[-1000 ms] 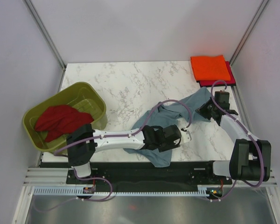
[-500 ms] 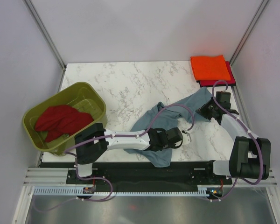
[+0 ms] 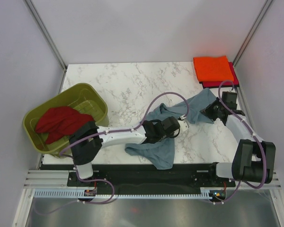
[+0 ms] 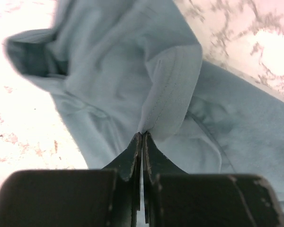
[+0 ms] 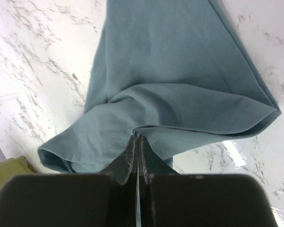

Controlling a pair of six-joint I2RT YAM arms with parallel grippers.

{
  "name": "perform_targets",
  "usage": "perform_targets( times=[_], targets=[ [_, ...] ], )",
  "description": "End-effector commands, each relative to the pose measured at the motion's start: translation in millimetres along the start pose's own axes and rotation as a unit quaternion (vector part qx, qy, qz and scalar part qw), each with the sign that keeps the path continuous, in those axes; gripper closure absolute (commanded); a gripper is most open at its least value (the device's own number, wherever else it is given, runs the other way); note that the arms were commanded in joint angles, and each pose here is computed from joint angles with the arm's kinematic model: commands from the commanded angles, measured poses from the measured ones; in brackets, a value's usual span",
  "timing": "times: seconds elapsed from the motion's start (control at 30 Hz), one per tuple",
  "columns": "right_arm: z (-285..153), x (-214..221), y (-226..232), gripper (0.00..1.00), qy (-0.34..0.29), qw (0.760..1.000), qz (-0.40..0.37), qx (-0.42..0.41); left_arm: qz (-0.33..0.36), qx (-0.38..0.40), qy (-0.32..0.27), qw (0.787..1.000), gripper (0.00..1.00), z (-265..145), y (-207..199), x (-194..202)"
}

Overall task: Fold and stack the t-shirts
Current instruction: Flatten the tshirt out

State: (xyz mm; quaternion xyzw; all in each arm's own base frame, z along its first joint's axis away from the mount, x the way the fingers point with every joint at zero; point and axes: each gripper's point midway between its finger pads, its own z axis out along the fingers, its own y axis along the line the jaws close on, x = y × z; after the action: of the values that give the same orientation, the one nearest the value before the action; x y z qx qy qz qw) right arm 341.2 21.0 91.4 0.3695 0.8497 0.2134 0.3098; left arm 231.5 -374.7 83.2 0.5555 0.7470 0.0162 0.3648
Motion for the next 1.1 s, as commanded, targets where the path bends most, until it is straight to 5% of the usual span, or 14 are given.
perform_targets(
  times=[0.0,0.17,0.27,0.4,0.57,0.67,0.7,0.77,0.8,0.87,0.9,1.07],
  targets=[
    [-25.7,-30.1,35.8,1.00,-0.035,0.998,-0.014,-0.041,-0.082,-0.015,-0.079,0.993,0.98,-43.4,39.3,-42.8],
    [-62.1,-69.4,63.9,1.00,-0.089,0.995,-0.027,-0.042,-0.152,-0.007,-0.116,0.982,0.98,-81.7,80.4,-70.9],
    [-96.0,-117.1,90.9,1.00,-0.147,0.988,0.018,-0.049,-0.198,-0.049,-0.130,0.970,0.98,-103.2,144.5,-92.7],
    [-171.8,-192.6,177.0,1.00,-0.222,0.965,0.039,-0.137,-0.250,-0.145,-0.231,0.929,0.98,-194.3,256.6,-160.2],
    [-242.8,-228.1,223.1,1.00,-0.247,0.953,0.009,-0.172,-0.268,-0.225,-0.341,0.872,0.98,-318.1,317.2,-185.0],
    [-286.3,-224.5,213.0,1.00,-0.291,0.943,-0.004,-0.163,-0.288,-0.189,-0.382,0.858,0.98,-364.2,305.3,-170.3],
    [-272.2,-215.1,197.6,1.00,-0.276,0.950,0.000,-0.143,-0.293,-0.163,-0.356,0.872,0.98,-339.9,288.6,-161.3],
    [-287.2,-189.8,181.4,1.00,-0.283,0.949,-0.025,-0.133,-0.295,-0.117,-0.373,0.872,0.98,-360.3,266.0,-145.0],
    [-279.6,-170.7,154.8,1.00,-0.278,0.955,-0.025,-0.101,-0.308,-0.086,-0.332,0.887,0.98,-323.6,242.4,-129.9],
    [-268.9,-147.4,116.3,1.00,-0.270,0.962,-0.027,-0.045,-0.313,-0.036,-0.337,0.887,0.98,-330.8,212.2,-108.5],
    [-246.9,-129.3,84.6,1.00,-0.247,0.969,-0.016,-0.002,-0.331,-0.007,-0.297,0.896,0.98,-293.5,185.0,-87.5],
    [-256.9,-96.5,18.8,1.00,-0.299,0.951,0.021,0.077,-0.372,0.086,-0.251,0.890,0.98,-241.9,105.0,-21.0]
  ],
)
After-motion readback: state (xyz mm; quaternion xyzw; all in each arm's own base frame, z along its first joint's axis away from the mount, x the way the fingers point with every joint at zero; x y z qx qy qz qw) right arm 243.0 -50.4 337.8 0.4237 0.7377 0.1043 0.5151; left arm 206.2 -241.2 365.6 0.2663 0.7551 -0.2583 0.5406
